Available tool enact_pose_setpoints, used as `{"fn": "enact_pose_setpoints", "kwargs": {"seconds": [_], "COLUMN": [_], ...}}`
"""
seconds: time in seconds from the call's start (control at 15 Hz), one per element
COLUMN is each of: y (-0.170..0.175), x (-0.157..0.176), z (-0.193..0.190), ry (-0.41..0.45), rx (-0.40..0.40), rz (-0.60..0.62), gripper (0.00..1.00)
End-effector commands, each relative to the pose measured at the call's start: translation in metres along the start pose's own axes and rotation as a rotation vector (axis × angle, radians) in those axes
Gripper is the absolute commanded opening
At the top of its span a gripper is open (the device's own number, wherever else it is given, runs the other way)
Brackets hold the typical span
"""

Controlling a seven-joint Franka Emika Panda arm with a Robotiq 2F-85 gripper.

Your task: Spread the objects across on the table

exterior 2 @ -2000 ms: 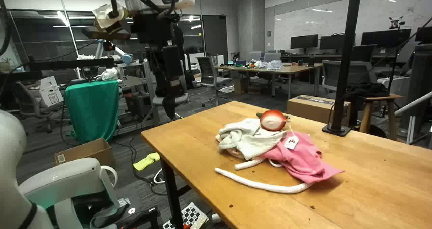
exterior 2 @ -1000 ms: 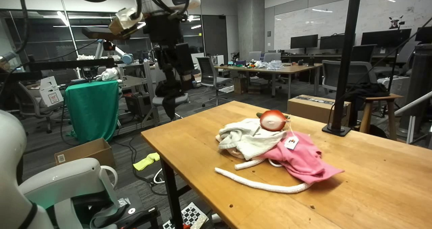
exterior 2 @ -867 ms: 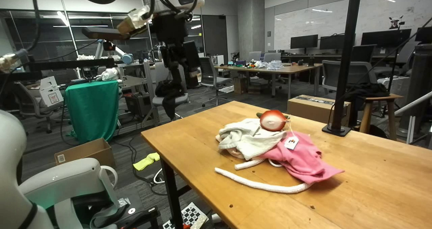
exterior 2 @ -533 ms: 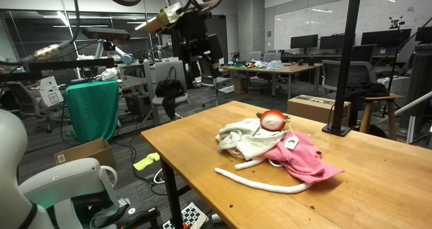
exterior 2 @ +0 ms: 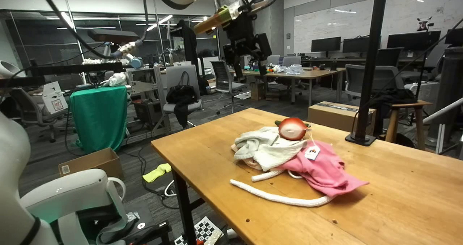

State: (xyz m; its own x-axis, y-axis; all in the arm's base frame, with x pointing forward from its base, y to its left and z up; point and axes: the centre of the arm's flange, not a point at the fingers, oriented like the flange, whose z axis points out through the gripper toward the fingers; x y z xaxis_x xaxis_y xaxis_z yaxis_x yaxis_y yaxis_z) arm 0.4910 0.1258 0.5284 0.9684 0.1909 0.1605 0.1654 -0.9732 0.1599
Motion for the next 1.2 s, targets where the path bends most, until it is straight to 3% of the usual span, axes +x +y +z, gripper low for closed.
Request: {"fn": "enact_pose_setpoints", "kwargs": {"seconds": [0.0,0.4,1.13], "y": [0.003,0.008,0.035], "x": [0.052,0.081,0.099], "z": [0.002,0.041,0.127], "ry": [-0.012,-0.049,-0.157], "rx": [0.000,0.030,0.045], "rz": [-0.040,-0.040,0.037], "gripper": [1.00,1.00,1.00]}}
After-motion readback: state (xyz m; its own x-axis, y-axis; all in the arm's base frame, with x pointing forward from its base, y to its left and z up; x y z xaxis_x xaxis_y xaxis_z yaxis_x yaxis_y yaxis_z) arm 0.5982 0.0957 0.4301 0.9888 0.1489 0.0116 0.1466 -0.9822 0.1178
